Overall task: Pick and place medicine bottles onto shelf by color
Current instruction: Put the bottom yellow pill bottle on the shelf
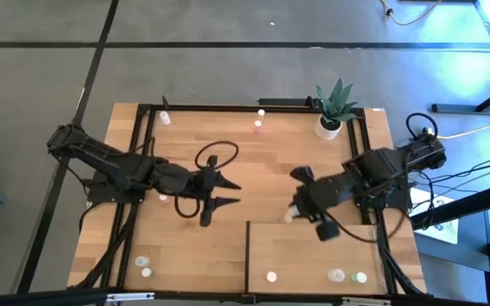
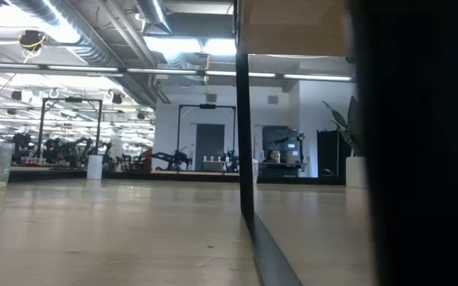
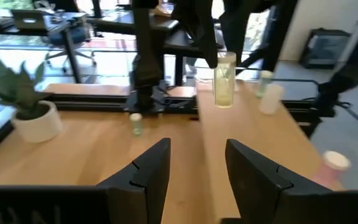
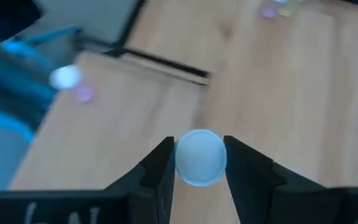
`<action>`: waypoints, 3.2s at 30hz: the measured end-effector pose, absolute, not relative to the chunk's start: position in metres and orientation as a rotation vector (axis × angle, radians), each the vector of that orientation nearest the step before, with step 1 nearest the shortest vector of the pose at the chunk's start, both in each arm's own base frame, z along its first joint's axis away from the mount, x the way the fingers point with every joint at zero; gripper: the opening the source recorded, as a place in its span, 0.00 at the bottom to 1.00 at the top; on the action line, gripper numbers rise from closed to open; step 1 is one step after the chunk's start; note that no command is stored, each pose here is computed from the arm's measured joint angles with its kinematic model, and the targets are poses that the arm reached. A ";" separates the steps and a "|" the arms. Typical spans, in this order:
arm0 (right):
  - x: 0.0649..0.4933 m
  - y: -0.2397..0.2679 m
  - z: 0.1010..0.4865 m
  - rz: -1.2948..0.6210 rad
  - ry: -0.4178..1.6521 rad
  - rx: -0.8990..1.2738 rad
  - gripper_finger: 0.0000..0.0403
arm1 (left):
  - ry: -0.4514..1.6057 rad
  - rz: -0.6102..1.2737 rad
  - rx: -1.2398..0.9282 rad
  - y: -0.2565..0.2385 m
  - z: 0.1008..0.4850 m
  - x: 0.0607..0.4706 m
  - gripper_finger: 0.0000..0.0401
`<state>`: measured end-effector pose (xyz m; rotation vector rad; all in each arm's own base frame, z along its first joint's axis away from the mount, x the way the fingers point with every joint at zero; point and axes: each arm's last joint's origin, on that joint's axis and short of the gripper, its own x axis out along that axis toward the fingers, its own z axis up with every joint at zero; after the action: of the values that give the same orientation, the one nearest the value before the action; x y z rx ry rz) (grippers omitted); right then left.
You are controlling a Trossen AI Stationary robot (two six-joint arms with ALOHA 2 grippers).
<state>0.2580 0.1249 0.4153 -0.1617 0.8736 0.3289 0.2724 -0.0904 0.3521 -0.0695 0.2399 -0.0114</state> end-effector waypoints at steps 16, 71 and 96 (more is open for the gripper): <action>0.249 0.191 0.396 0.611 0.888 -0.306 0.31 | 0.255 -0.086 -0.075 -0.115 0.349 0.265 0.37; 0.267 0.257 0.334 0.679 1.032 -0.331 0.36 | 0.255 -0.155 -0.046 -0.132 0.349 0.258 0.37; 0.270 0.260 0.322 0.695 1.012 -0.348 0.36 | 0.255 -0.156 -0.046 -0.132 0.349 0.258 0.37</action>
<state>0.2697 0.2598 0.3225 -0.3483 1.0118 0.6946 0.2577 -0.1317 0.3492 -0.0464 0.2550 -0.1563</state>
